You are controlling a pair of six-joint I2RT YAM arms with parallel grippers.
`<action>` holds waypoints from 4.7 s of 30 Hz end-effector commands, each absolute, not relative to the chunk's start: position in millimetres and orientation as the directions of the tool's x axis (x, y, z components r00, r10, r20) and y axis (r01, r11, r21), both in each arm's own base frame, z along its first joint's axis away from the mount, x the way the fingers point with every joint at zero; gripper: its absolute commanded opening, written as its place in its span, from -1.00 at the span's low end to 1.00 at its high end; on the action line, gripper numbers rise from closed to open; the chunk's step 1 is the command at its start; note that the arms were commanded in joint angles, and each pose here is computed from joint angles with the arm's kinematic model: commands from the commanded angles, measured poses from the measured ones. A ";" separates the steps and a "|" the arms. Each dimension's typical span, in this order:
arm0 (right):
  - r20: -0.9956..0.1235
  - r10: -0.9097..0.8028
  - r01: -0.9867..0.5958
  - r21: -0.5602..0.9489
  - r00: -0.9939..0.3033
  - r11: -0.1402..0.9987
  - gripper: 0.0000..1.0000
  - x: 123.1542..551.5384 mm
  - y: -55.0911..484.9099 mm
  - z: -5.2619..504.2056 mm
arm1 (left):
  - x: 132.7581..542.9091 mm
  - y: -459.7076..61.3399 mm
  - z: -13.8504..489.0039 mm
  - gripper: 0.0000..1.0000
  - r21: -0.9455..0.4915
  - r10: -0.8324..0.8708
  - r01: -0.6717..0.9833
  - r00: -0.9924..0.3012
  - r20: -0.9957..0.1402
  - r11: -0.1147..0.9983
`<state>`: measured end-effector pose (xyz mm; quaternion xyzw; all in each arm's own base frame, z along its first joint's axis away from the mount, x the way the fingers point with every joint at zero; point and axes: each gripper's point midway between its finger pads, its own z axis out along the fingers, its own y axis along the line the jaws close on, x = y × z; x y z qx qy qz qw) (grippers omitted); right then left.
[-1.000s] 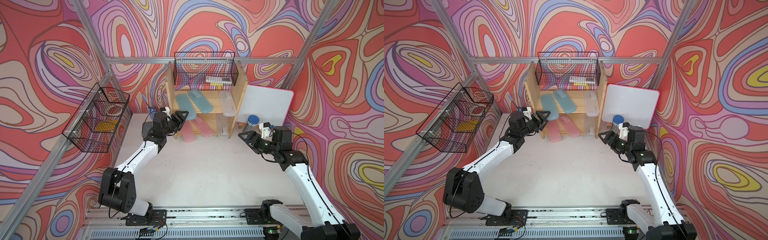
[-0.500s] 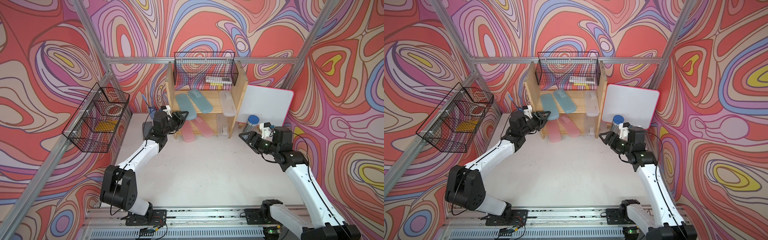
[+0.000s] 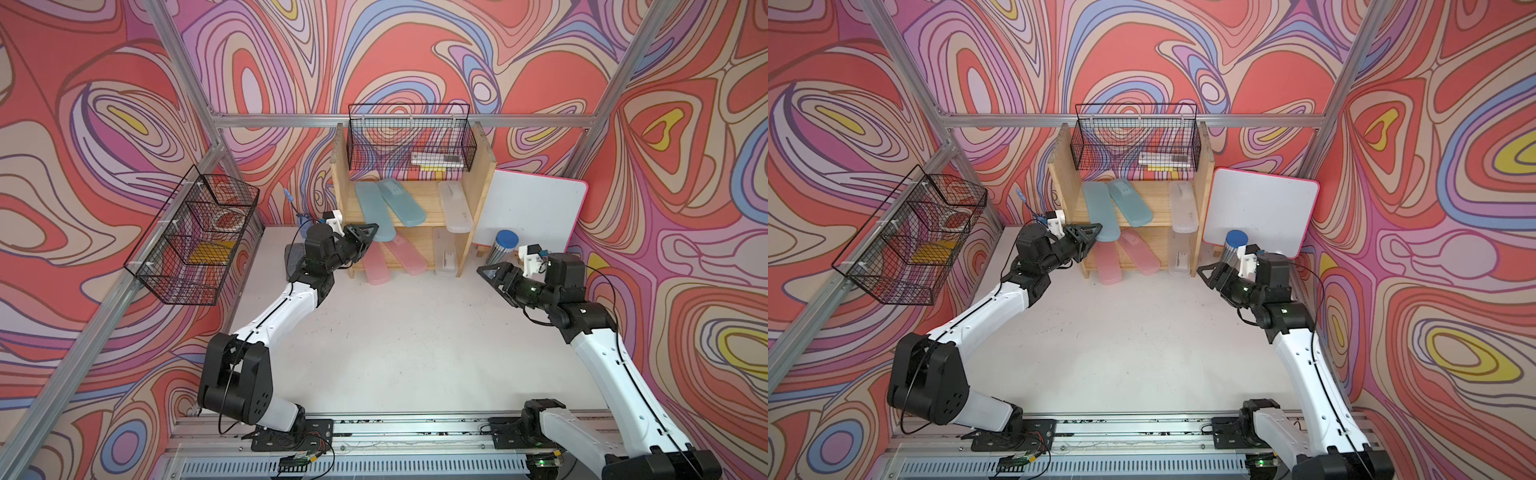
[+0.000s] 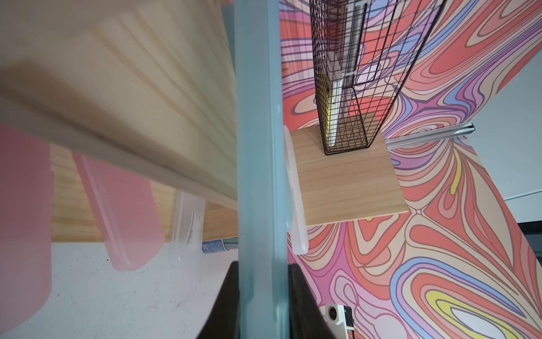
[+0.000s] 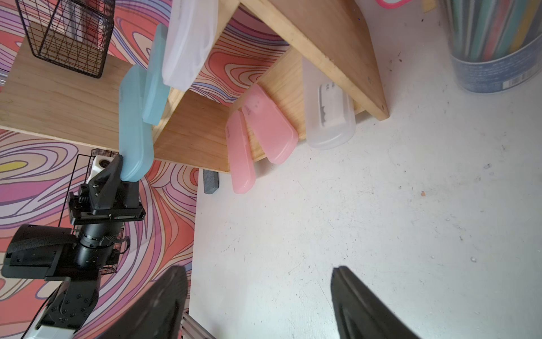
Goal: Remove the pencil cases from the shelf
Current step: Pick up the pencil case from the shelf, then place the pencil case at the center of the board.
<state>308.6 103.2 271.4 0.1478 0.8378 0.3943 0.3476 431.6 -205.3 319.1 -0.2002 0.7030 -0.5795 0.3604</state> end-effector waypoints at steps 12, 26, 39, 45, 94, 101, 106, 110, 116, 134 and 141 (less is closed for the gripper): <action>-0.436 0.443 -0.184 0.844 -0.784 0.505 0.66 297.2 168.6 309.1 | 295.5 -197.6 340.4 -1.00 -0.936 -0.544 0.278 -0.761 -0.353 0.217; -0.392 0.323 -0.289 0.901 -0.861 0.323 0.60 280.5 272.3 316.1 | 213.0 -192.1 286.1 -1.00 -0.966 -0.463 0.249 -0.850 -0.253 0.070; -0.297 0.280 -0.221 0.937 -0.913 0.271 0.48 290.1 312.8 291.0 | 209.8 -200.0 287.8 -1.00 -0.965 -0.421 0.263 -0.877 -0.232 -0.018; -0.285 0.257 -0.226 0.945 -0.924 0.235 0.30 295.1 330.5 289.4 | 208.1 -203.7 293.0 -1.00 -0.961 -0.397 0.270 -0.889 -0.228 -0.054; -0.283 0.198 -0.147 0.846 -0.939 0.512 -0.57 295.1 418.2 162.5 | 182.5 -66.8 233.7 0.97 -0.621 -0.627 -0.305 -0.668 -0.401 0.722; -0.265 0.179 -0.137 0.842 -0.948 0.521 -0.57 297.3 471.6 126.8 | 172.7 -61.9 228.4 0.98 -0.611 -0.638 -0.331 -0.664 -0.390 0.719; -0.275 0.203 -0.136 0.846 -0.940 0.516 -0.56 306.5 500.0 110.7 | 163.0 -49.6 224.0 0.98 -0.612 -0.671 -0.358 -0.614 -0.415 0.705; -0.256 0.217 -0.112 0.849 -0.942 0.516 -0.56 314.6 513.9 98.0 | 157.6 -49.0 217.4 0.98 -0.633 -0.695 -0.369 -0.600 -0.397 0.680; -0.226 0.194 -0.098 0.852 -0.954 0.514 -0.54 317.9 530.0 81.7 | 158.1 -51.0 216.0 0.98 -0.639 -0.692 -0.360 -0.605 -0.395 0.679; -0.171 0.169 -0.048 0.827 -0.971 0.561 0.27 313.6 525.9 69.2 | 173.1 -60.8 219.0 0.98 -0.665 -0.686 -0.327 -0.615 -0.390 0.672; -0.198 0.174 -0.056 0.799 -0.965 0.598 0.59 315.0 492.7 89.4 | 181.0 -67.9 226.9 0.98 -0.690 -0.678 -0.287 -0.620 -0.395 0.664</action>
